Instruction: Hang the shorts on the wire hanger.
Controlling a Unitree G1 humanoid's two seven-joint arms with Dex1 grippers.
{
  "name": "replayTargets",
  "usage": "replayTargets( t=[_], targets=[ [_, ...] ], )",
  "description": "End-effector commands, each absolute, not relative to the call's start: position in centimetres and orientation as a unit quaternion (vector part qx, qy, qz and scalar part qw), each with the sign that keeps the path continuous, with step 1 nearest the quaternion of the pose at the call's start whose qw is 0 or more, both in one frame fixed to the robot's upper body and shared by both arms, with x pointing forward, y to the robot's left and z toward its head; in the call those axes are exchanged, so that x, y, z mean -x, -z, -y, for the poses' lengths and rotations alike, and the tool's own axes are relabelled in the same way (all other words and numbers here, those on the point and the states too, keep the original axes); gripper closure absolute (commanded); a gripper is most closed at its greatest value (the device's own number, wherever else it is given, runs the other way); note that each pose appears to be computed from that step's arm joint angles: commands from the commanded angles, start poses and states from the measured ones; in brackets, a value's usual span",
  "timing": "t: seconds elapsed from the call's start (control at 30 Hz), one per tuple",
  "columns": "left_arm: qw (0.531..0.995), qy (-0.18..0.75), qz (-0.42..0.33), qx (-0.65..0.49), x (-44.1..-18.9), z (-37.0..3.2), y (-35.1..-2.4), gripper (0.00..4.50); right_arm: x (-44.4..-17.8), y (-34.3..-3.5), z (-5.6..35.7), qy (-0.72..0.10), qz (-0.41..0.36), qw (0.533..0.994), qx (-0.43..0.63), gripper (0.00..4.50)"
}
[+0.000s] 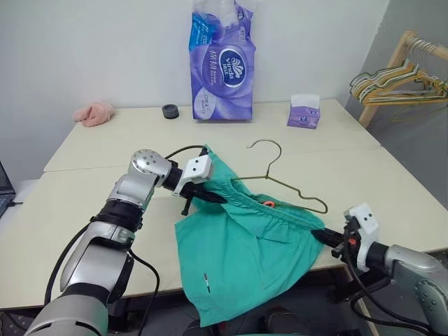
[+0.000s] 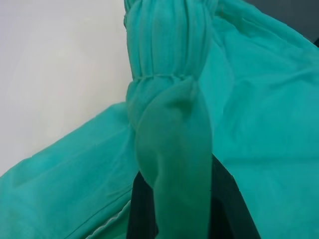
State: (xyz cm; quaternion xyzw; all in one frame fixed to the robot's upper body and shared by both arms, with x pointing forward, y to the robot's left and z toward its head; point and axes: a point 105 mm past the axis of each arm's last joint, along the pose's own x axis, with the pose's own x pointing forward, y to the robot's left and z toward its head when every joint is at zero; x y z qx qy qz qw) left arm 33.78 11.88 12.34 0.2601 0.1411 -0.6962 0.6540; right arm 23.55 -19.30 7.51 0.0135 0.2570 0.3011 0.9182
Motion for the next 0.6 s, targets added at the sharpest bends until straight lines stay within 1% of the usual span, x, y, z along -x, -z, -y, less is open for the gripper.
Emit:
replayTargets(
  t=[0.03,0.4,0.6],
  targets=[
    [0.655,0.696,-0.134,-0.263,-33.7,-12.9,-13.8,4.5,-23.7,-8.5,20.9,-0.285,-0.244,0.927,-0.001,4.48],
    [0.631,0.704,-0.164,-0.282,-33.1,-13.5,-13.1,4.5,-23.5,-8.8,21.7,-0.279,-0.249,0.927,-0.002,4.48],
    [0.638,0.707,-0.157,-0.261,-33.1,-13.2,-13.7,4.5,-22.8,-8.0,22.6,-0.271,-0.273,0.923,-0.01,4.48]
  ],
)
